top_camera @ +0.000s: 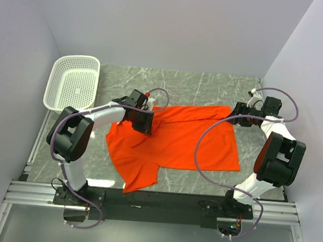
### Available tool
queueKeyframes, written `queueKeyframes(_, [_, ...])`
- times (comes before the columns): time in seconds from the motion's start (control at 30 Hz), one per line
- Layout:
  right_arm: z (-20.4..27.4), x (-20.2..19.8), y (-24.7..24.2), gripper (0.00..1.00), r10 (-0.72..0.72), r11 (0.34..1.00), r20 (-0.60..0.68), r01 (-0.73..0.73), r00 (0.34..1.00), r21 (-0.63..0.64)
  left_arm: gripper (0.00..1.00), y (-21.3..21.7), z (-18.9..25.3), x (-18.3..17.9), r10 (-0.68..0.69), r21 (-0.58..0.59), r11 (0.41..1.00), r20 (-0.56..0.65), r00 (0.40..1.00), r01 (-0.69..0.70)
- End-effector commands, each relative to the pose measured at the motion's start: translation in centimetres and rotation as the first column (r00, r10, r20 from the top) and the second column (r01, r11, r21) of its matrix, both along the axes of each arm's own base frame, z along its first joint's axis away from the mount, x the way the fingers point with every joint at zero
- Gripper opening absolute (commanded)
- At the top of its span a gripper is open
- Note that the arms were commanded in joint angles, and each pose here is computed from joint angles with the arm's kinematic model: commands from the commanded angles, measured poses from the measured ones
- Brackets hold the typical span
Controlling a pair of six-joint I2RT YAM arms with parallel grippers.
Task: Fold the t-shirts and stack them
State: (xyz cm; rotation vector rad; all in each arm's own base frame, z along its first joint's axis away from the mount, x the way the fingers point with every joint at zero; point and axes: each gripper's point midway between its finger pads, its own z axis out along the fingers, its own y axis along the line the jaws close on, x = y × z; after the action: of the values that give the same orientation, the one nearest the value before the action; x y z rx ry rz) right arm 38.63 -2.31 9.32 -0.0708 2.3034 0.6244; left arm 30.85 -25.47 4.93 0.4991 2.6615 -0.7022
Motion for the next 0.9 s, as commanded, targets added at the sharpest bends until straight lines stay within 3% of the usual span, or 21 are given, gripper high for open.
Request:
queueKeyframes(0.0, [1.6, 0.7, -0.3, 0.70, 0.000, 1.000, 0.043, 0.000, 0.999, 0.003, 0.39, -1.0, 1.7, -1.6, -0.065, -0.044, 0.997, 0.026, 0.998, 0.066])
queueKeyframes(0.2, [1.6, 0.8, -0.3, 0.70, 0.001, 1.000, 0.044, -0.001, 0.999, 0.004, 0.43, -1.9, 2.9, -3.8, -0.131, -0.114, 0.985, 0.004, 0.991, 0.131])
queueKeyframes(0.47, [1.7, 0.7, -0.2, 0.70, 0.001, 1.000, 0.042, -0.001, 0.999, 0.004, 0.46, -3.5, 6.3, -1.7, -0.113, -0.192, 0.972, 0.128, 0.985, 0.136])
queueKeyframes(0.6, [1.8, 0.6, -0.2, 0.70, 0.005, 1.000, 0.043, -0.005, 0.999, 0.004, 0.45, -2.1, 6.2, 2.2, 0.076, -0.107, 0.993, 0.201, 0.977, -0.055])
queueKeyframes(0.67, [1.6, 0.5, -0.2, 0.70, 0.006, 1.000, 0.041, -0.006, 0.999, 0.002, 0.45, -2.3, 6.1, 3.1, 0.100, -0.105, 0.991, 0.213, 0.972, -0.079])
queueKeyframes(0.8, [1.6, 0.5, -0.1, 0.70, 0.008, 1.000, 0.038, -0.008, 0.999, 0.008, 0.46, -3.0, 4.7, 3.3, 0.076, -0.092, 0.994, 0.168, 0.983, -0.061])
queueKeyframes(0.87, [1.6, 0.6, -0.1, 0.70, 0.009, 1.000, 0.039, -0.009, 0.999, 0.007, 0.46, -4.4, 3.8, 2.1, -0.004, -0.130, 0.991, 0.107, 0.994, 0.018])
